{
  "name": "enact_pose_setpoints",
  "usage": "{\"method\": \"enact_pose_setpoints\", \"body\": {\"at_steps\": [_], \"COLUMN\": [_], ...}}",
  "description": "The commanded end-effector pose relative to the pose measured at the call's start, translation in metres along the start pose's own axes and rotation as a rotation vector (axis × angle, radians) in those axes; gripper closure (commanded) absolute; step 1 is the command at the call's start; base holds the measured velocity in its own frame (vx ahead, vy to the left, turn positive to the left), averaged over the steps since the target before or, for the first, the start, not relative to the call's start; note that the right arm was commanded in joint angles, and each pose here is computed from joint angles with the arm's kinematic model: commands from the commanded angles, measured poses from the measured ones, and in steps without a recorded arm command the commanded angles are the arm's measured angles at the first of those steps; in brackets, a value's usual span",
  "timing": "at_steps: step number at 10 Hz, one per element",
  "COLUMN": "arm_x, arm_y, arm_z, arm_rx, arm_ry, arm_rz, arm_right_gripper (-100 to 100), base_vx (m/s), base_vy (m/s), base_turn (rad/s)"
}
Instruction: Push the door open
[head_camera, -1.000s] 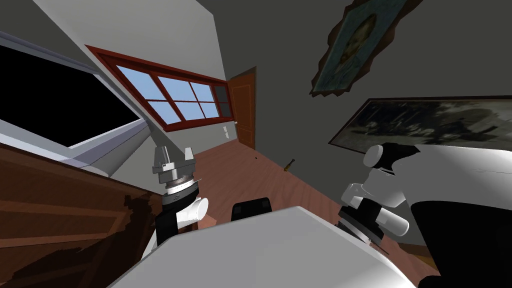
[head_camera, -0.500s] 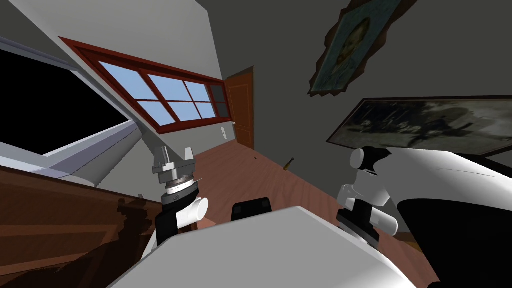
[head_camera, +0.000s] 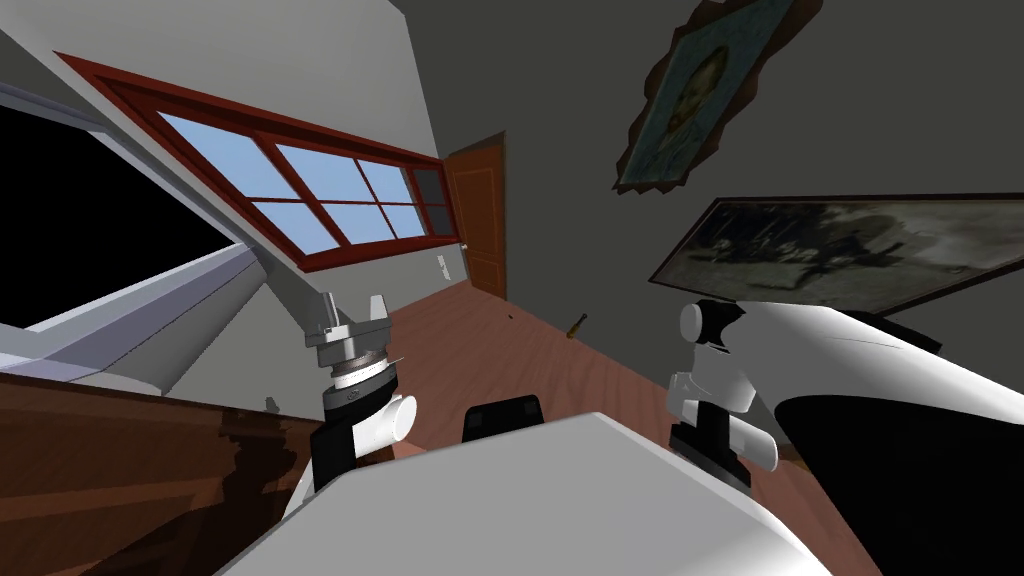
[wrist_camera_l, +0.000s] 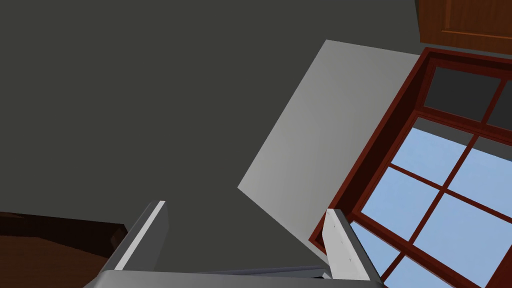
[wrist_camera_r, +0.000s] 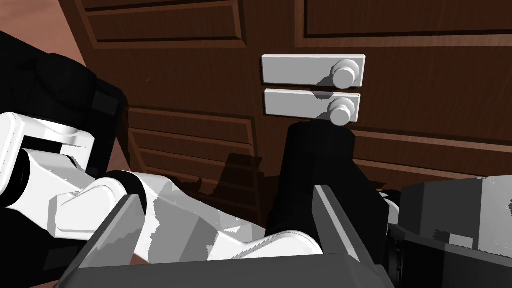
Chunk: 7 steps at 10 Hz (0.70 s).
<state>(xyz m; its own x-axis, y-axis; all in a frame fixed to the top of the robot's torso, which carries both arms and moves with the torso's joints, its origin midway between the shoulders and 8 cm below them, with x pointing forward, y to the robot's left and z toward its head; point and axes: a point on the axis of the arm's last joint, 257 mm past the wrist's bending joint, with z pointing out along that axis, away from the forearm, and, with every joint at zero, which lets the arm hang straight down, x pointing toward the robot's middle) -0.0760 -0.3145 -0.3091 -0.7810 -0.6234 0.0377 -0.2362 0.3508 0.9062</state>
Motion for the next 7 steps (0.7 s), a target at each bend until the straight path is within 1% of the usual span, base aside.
{"method": "enact_pose_setpoints", "body": {"at_steps": [1,2,3,6,7], "arm_x": [0.002,0.004,0.008,0.014,0.017], "arm_y": [0.002,0.004,0.007,0.012,0.015], "arm_z": [0.0059,0.0095,0.0167,0.0278,0.0342], "arm_rx": [-0.024,-0.038,-0.067,-0.112,-0.138], "arm_ry": [0.021,0.033,0.058,0.094,0.113], "arm_rz": [-0.005,-0.008,-0.014,-0.024,-0.030], "arm_right_gripper": [-100,-100,-100,-100,-100], "base_vx": [0.020,0.010,0.022,0.029,-0.001], "base_vy": [0.103,0.098,0.120,0.125,0.124], "base_turn": [-0.076,-0.085,-0.090,-0.103,-0.074]}}
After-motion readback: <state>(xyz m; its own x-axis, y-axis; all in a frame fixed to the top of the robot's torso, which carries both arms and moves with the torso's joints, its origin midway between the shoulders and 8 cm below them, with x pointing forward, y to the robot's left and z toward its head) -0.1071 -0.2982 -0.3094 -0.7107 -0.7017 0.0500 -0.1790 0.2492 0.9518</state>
